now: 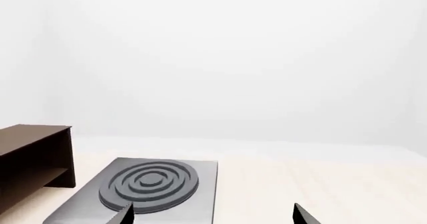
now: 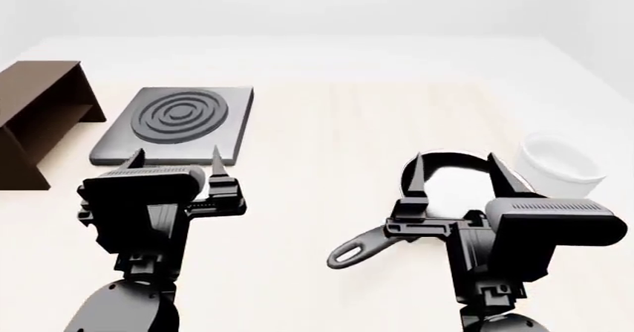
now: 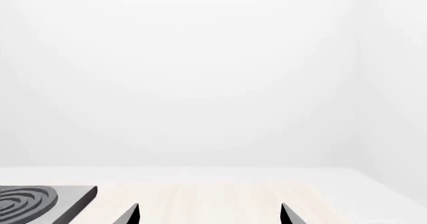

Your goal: Put the frying pan on top of the cabinet.

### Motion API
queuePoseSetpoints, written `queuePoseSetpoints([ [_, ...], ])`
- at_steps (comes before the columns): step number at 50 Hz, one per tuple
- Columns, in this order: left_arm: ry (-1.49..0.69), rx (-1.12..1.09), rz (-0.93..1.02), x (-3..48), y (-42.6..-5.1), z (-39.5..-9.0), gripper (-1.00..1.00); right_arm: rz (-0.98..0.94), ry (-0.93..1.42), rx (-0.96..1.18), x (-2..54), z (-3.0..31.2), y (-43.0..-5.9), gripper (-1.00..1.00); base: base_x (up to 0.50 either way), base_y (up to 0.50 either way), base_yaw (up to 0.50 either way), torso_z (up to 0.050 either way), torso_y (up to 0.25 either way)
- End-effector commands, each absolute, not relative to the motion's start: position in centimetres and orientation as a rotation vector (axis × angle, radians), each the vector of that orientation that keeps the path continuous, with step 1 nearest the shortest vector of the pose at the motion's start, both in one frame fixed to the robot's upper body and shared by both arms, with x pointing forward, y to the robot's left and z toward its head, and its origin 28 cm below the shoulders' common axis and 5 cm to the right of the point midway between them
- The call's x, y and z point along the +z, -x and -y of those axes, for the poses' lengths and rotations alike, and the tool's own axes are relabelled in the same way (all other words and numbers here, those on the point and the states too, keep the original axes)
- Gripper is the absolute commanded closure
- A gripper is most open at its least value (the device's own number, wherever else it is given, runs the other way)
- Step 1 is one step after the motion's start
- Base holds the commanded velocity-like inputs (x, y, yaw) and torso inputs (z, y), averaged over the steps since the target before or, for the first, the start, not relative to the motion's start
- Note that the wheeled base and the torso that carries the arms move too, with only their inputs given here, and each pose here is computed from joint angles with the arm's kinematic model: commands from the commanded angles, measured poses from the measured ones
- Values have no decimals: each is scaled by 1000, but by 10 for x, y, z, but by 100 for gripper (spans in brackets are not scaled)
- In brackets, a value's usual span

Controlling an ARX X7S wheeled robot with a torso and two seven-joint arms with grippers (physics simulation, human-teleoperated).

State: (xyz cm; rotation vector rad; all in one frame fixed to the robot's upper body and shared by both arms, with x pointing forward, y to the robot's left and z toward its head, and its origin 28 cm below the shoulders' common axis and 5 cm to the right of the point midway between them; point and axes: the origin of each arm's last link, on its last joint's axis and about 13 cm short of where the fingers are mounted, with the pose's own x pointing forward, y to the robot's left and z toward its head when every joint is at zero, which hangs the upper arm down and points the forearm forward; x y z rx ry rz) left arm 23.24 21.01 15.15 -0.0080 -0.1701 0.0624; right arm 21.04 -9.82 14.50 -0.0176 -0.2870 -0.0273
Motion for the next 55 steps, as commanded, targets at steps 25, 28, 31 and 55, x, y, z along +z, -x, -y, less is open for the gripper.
queuePoseSetpoints([
  [25,3,62,170,151,-232,-210,-100,287,21,-25,145,98,-210,-100,500,0,0,0,1],
  [28,14,55,163,152,-232,-210,-100,289,12,-29,145,99,-210,-100,465,0,0,0,0],
  [31,32,34,103,153,-230,-208,-100,295,15,-35,145,99,-211,-100,0,0,0,0,0],
  [55,-244,-800,-433,178,-177,-200,-100,316,18,-35,148,101,-209,-100,0,0,0,0,0],
])
